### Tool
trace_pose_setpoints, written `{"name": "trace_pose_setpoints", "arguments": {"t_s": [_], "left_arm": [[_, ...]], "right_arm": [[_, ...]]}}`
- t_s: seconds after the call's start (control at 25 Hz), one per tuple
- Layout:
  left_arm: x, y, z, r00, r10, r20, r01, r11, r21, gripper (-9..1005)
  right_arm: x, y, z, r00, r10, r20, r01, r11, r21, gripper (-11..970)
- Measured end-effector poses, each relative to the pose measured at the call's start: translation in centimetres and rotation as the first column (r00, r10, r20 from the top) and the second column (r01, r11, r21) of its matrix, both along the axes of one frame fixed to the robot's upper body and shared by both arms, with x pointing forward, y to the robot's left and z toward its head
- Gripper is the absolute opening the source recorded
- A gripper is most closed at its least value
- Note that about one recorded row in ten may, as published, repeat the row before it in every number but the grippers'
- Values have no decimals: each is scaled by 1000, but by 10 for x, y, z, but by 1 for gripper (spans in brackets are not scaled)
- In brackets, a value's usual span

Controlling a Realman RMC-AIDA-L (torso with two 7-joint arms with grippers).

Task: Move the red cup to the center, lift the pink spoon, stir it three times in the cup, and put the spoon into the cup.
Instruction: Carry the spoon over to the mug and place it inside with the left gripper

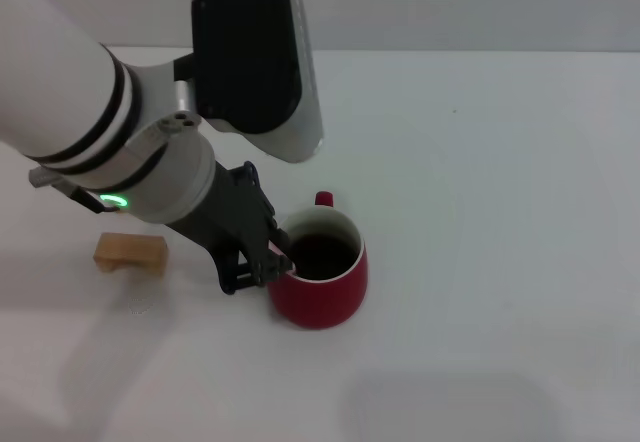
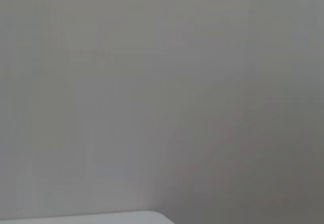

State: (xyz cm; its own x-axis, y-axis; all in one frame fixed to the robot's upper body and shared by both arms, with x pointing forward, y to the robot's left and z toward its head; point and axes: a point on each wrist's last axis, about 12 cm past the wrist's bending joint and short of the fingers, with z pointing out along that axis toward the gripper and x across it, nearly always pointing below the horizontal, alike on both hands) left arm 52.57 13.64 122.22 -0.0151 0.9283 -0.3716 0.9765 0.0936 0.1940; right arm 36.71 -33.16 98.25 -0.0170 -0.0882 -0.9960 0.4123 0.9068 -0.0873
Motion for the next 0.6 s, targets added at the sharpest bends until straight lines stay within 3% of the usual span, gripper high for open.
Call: {"name": "trace_pose_setpoints", "arguments": {"t_s": [0.2, 0.6], "left_arm": [[7, 7, 1, 999, 39, 23, -39, 999, 2, 171], [20, 0, 1, 997, 38, 70, -37, 999, -18, 171]], "right_arm": [[0, 2, 0, 1000, 3, -1, -2, 1000, 8, 0], [-5, 3, -1, 1000, 4, -4, -3, 1000, 6, -1]]}}
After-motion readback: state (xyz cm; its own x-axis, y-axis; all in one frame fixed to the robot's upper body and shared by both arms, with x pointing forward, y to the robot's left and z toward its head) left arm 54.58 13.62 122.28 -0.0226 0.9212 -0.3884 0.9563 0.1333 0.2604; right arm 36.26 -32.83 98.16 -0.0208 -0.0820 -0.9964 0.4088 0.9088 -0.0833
